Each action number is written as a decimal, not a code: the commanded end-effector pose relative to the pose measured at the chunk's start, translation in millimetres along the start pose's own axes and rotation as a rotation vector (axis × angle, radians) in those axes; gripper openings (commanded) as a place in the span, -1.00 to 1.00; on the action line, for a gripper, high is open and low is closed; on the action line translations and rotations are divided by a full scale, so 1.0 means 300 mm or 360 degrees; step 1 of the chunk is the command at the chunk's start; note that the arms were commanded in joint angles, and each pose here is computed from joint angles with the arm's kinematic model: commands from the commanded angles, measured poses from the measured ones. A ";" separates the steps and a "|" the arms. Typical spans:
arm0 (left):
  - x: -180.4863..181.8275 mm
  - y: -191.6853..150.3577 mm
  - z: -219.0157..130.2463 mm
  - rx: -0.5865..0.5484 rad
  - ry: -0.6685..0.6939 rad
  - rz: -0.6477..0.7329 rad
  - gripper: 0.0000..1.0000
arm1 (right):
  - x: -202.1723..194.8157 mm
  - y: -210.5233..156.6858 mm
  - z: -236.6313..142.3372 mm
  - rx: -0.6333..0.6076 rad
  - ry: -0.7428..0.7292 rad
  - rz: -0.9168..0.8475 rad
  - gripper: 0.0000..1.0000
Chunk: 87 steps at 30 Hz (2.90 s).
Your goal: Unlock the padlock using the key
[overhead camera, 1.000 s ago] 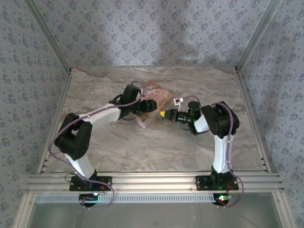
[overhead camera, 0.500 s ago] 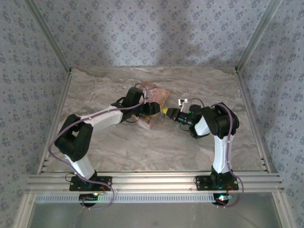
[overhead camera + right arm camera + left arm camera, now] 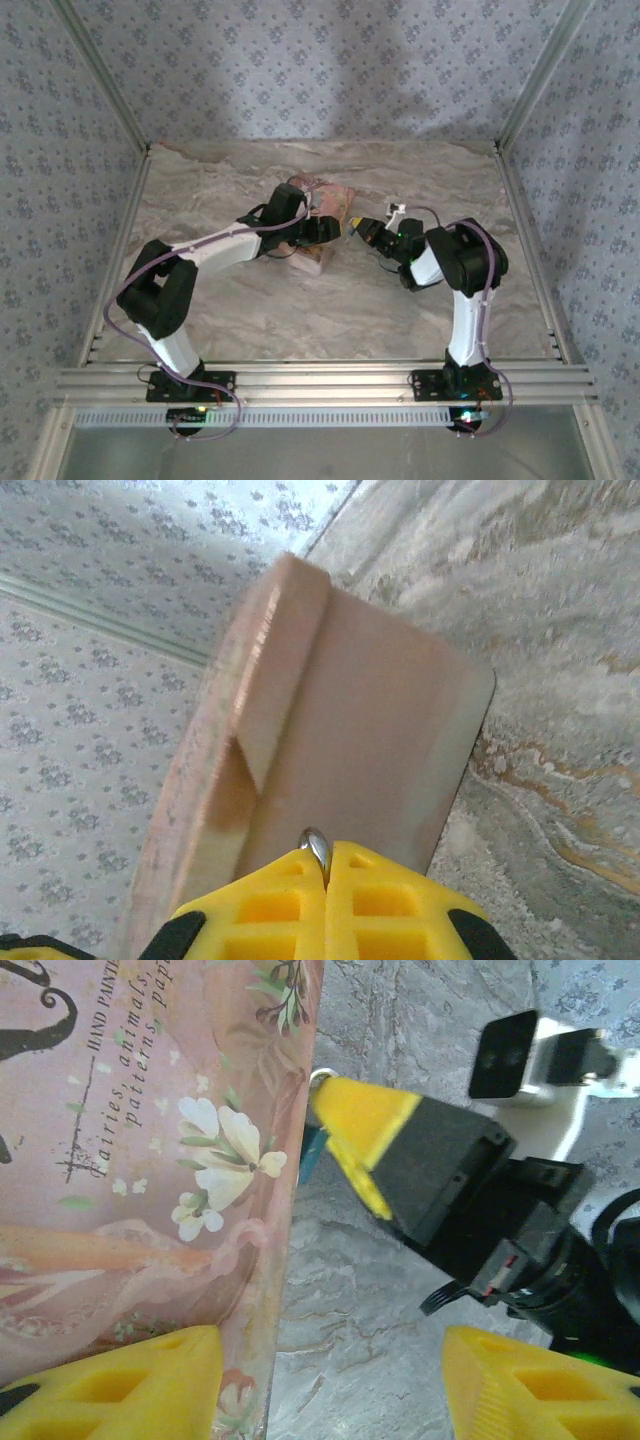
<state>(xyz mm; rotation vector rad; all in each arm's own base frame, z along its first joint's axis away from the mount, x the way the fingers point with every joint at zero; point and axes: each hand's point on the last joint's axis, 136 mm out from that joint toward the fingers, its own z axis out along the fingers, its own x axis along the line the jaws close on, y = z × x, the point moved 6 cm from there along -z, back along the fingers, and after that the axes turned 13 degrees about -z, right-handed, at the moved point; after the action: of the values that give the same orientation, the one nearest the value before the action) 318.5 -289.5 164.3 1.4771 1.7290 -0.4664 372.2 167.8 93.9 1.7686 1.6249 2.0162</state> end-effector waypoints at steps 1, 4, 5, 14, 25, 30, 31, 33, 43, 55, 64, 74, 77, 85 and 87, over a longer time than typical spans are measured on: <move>0.212 -0.066 -0.005 0.0156 0.0370 -0.0172 0.21 | 0.052 0.080 -0.056 -0.0047 -0.0063 -0.0199 -1.00; 0.238 -0.028 -0.025 0.0128 0.0376 -0.0187 0.21 | 0.103 0.097 -0.098 0.0051 -0.0088 -0.0329 -1.00; 0.245 -0.013 -0.033 0.0116 0.0381 -0.0187 0.22 | 0.119 0.096 -0.113 0.0107 -0.0103 -0.0356 -1.00; 0.264 0.153 -0.105 0.0002 0.0403 -0.0144 0.25 | 0.211 0.003 -0.252 0.0720 -0.0163 -0.0439 -1.00; 0.090 0.261 -0.289 -0.0259 0.0236 0.0103 0.44 | 0.146 -0.144 -0.294 0.1150 -0.0354 -0.0325 -1.00; 0.079 0.218 -0.389 -0.0411 0.0225 0.0149 0.57 | 0.109 -0.178 -0.257 0.1212 -0.0385 -0.0304 -1.00; 0.081 0.209 -0.407 -0.0436 0.0227 0.0150 0.59 | 0.107 -0.181 -0.250 0.1214 -0.0379 -0.0302 -1.00; 0.094 0.191 -0.443 -0.0488 0.0246 0.0146 0.61 | 0.106 -0.186 -0.233 0.1215 -0.0364 -0.0300 -0.83; 0.166 0.172 -0.591 -0.0747 0.0300 0.0039 0.68 | 0.138 -0.072 -0.250 0.1053 -0.0415 -0.0444 -0.23; 0.335 0.127 -0.835 -0.1478 0.0616 0.0046 0.96 | 0.143 0.251 -0.460 0.0376 -0.0861 -0.0904 0.61; 0.434 0.130 -0.834 -0.1709 0.0886 0.0414 0.96 | -0.024 0.326 -0.565 -0.0048 -0.1194 -0.1237 1.00; 0.578 0.184 -0.704 -0.1507 0.1126 0.0595 0.96 | -0.157 0.261 -0.541 -0.0092 -0.1143 -0.1373 1.00; 0.601 0.196 -0.656 -0.1471 0.1074 0.0658 0.96 | -0.196 0.247 -0.535 -0.0085 -0.1123 -0.1335 1.00; 0.654 0.211 -0.603 -0.1458 0.0977 0.0798 0.96 | -0.273 0.231 -0.492 0.0009 -0.1125 -0.1267 1.00; 0.676 0.214 -0.603 -0.1474 0.0930 0.0787 0.96 | -0.280 0.236 -0.497 0.0008 -0.1174 -0.1245 1.00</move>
<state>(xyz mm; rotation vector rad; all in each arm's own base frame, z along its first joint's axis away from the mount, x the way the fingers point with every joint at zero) 312.8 -12.2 124.0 1.3367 1.6551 0.9856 325.0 -9.0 94.1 1.3159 1.6857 0.8816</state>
